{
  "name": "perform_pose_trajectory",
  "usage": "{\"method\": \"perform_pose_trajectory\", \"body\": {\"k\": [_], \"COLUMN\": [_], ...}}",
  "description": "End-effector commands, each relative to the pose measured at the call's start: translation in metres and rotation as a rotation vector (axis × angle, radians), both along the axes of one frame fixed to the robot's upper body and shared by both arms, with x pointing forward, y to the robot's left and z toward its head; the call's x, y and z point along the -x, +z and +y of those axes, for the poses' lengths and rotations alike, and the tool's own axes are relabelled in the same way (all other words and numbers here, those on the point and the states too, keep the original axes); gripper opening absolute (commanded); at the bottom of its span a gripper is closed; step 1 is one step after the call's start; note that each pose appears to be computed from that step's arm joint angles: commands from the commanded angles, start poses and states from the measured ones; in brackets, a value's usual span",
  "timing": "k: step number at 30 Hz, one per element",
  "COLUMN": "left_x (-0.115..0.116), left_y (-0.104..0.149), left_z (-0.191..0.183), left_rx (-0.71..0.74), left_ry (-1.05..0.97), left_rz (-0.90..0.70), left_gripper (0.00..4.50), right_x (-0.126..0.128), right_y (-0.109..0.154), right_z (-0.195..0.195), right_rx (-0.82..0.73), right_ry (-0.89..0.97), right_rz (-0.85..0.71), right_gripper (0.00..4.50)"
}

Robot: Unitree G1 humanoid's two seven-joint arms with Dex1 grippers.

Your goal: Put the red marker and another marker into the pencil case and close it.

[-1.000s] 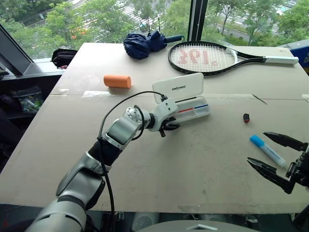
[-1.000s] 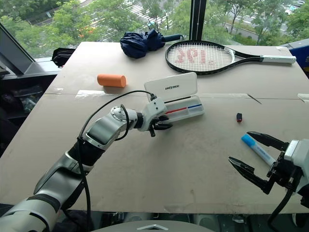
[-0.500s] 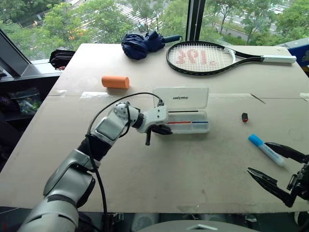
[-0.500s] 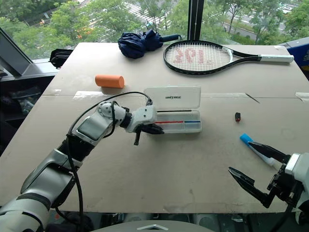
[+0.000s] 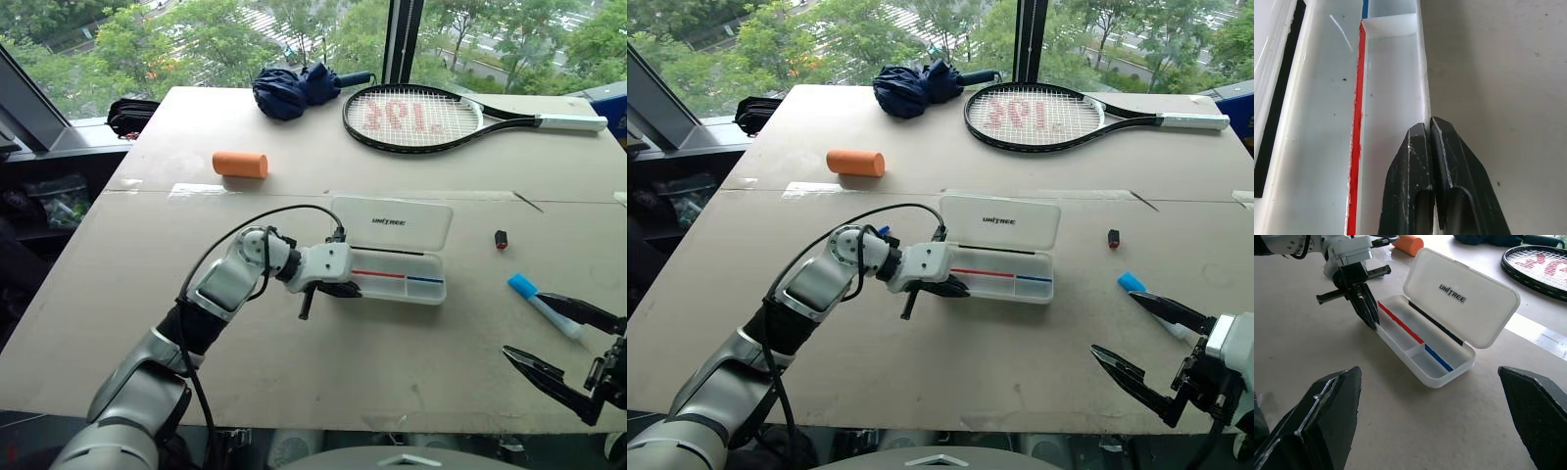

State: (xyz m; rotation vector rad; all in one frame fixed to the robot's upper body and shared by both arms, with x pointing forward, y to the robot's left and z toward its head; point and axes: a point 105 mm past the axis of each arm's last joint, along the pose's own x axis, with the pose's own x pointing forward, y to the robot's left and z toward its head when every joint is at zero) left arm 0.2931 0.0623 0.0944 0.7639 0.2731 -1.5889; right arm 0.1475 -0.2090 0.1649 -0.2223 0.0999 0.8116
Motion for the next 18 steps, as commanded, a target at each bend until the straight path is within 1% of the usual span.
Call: {"method": "perform_pose_trajectory", "body": {"k": [1,3,6,8,11,12,16,18], "left_x": [-0.004,-0.004,-0.003,-0.001,0.006,0.01,0.02,0.019], "left_y": [0.002,-0.001,0.006,0.015,0.033,0.04,0.072,0.078], "left_z": [-0.006,-0.007,-0.01,-0.009,-0.002,0.002,0.033,0.055], "left_rx": [-0.012,-0.017,0.017,0.05,0.122,0.154,0.308,0.336], "left_ry": [-0.009,-0.002,0.021,0.041,0.092,0.112,0.32,0.453], "left_rz": [-0.046,-0.041,-0.015,0.0,0.049,0.068,0.132,0.124], "left_gripper": [0.03,0.03,0.8,1.63,3.1,3.51,3.51,3.51], "right_x": [0.003,0.003,0.003,0.003,0.002,0.002,-0.002,-0.005], "right_y": [0.008,0.008,0.007,0.007,0.006,0.006,0.007,0.007], "right_z": [0.0,0.0,0.002,0.002,0.003,0.004,0.009,0.012], "right_rx": [0.017,0.017,0.014,0.013,0.008,0.005,-0.012,-0.021], "right_ry": [0.01,0.011,0.016,0.022,0.036,0.044,0.081,0.104], "right_rz": [-0.022,-0.02,-0.013,-0.008,-0.002,-0.001,-0.006,-0.009], "right_gripper": [4.5,4.5,4.5,4.5,4.5,4.5,4.5,4.5]}}
